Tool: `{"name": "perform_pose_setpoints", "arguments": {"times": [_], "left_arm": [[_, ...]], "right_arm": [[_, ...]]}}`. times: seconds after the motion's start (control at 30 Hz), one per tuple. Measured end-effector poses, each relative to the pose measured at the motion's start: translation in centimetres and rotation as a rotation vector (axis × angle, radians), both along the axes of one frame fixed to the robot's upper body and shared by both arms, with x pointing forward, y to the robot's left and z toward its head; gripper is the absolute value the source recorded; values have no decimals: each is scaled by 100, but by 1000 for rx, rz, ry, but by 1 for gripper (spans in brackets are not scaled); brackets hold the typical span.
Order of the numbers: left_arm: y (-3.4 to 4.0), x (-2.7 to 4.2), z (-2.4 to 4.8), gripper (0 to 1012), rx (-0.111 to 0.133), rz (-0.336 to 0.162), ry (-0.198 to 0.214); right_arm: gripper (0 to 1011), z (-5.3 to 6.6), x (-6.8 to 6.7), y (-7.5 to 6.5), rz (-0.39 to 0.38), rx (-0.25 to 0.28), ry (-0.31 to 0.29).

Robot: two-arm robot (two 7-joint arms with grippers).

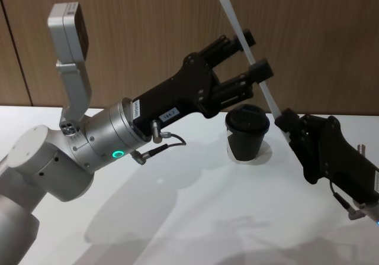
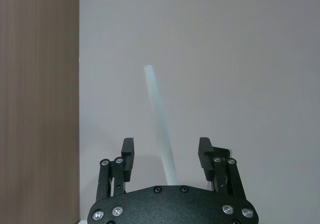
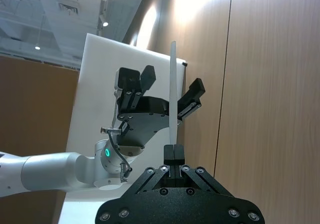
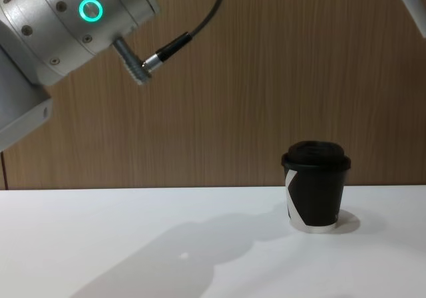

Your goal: Pick up the straw with one hand, pass it to the other hand, and insert it into the cup.

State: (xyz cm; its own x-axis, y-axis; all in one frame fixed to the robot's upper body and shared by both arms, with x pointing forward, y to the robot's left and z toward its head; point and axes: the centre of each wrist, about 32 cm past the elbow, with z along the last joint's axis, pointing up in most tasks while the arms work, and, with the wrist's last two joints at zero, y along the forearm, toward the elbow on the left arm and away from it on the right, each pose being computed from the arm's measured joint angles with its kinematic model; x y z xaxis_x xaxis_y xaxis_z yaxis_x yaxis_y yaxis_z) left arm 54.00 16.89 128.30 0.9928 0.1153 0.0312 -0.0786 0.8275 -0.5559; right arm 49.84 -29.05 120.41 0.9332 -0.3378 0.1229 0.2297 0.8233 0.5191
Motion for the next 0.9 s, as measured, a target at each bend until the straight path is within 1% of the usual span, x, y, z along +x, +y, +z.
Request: {"name": "perform_pose_setpoints", "arguments": {"times": [0.1,0.13,0.17,0.2,0.23,0.3,0.33,0.4,0.43,0.47,0.5,0.57,0.6,0.63,0.67,0.7,0.77,0.9], "left_arm": [[-5,1,0,713,0,-3,-1],[-6,1,-1,713,0,-4,-2],[-7,1,-1,653,0,-5,-2],[-8,1,-1,634,0,-6,-3],[-10,1,-2,594,0,-7,-3],[-11,1,-2,562,0,-8,-3],[-13,1,-2,494,0,-9,-4],[-14,1,-2,451,0,-9,-4],[-14,1,-2,386,0,-10,-4],[-15,1,-3,367,0,-10,-4],[-15,2,-3,325,0,-11,-4],[-16,2,-4,305,0,-11,-4],[-16,2,-3,248,0,-11,-4],[-16,2,-4,227,0,-11,-4],[-16,2,-4,166,-1,-12,-5],[-17,2,-4,157,-1,-12,-5],[-18,3,-3,105,-1,-13,-5],[-18,3,-3,72,0,-13,-6]], "right_arm": [[0,0,0,0,0,0,0],[0,0,0,0,0,0,0],[0,0,0,0,0,0,0],[0,0,0,0,0,0,0],[0,0,0,0,0,0,0],[0,0,0,0,0,0,0],[0,0,0,0,0,0,0],[0,0,0,0,0,0,0],[0,0,0,0,0,0,0],[0,0,0,0,0,0,0],[0,0,0,0,0,0,0],[0,0,0,0,0,0,0],[0,0,0,0,0,0,0],[0,0,0,0,0,0,0],[0,0,0,0,0,0,0],[0,0,0,0,0,0,0],[0,0,0,0,0,0,0],[0,0,0,0,0,0,0]]}}
